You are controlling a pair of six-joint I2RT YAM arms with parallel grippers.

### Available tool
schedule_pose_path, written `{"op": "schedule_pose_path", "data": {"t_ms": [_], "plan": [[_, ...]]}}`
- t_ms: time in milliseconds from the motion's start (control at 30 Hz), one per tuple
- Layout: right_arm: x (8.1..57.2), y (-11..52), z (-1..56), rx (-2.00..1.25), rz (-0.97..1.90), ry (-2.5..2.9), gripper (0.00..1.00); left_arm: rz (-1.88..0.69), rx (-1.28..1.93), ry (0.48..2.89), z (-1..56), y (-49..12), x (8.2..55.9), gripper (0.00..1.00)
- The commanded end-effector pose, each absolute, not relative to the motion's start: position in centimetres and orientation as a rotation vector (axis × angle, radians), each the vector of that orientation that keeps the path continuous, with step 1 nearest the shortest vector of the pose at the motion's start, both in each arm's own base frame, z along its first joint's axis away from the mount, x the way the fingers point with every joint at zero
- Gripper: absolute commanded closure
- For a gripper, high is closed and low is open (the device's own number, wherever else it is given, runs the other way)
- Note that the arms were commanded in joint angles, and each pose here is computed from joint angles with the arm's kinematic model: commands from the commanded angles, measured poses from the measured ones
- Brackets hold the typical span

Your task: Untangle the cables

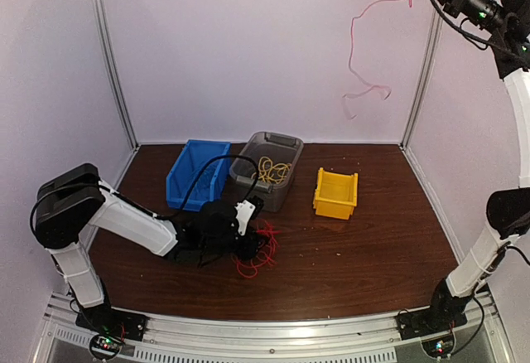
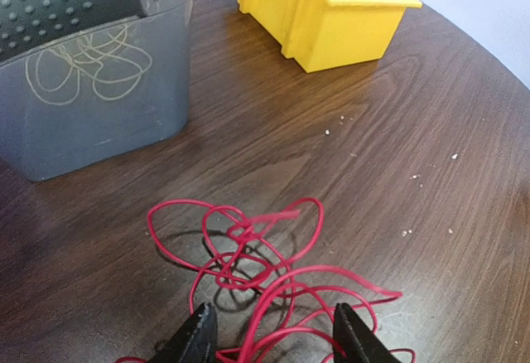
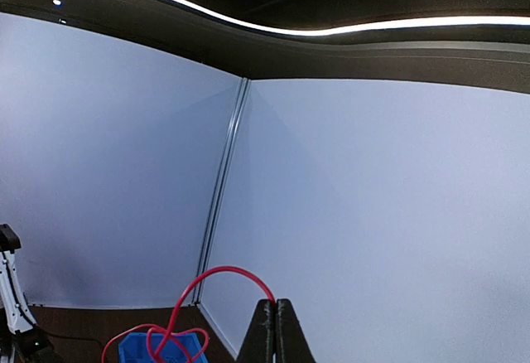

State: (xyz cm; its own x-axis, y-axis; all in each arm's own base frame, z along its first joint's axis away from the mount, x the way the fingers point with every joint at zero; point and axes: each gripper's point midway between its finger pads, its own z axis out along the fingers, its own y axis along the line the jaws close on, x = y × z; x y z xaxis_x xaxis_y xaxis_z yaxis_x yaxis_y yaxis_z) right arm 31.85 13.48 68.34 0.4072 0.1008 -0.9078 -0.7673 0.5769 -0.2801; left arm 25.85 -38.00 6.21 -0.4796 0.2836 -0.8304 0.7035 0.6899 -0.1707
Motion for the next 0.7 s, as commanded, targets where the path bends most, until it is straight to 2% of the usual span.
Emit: {"op": "schedule_pose_path", "data": {"t_ms": [0, 200, 400, 567, 667], "plan": [[28.0, 12.0, 71.9, -0.827, 0.675, 0.862, 1.00, -0.625, 0.734, 2.087, 5.5, -37.5, 26.5, 0.51], [30.8, 11.3, 68.6, -0.821, 0.687, 0.959, 1.00, -0.674, 0.743, 2.041, 8.0, -38.2, 26.4, 0.50], [35.1, 11.8, 57.5, -0.854, 0.650, 1.213, 1.00, -0.751, 0.758, 1.839, 16.9, -39.3, 25.8, 0.40], [33.5, 14.3, 50.0, -0.986, 0.561, 1.354, 1.00, -0.760, 0.754, 1.684, 24.7, -39.5, 25.4, 0.39], [31.0, 17.6, 46.3, -1.111, 0.631, 1.394, 1.00, -0.789, 0.741, 1.580, 29.0, -39.3, 24.9, 0.40]]}}
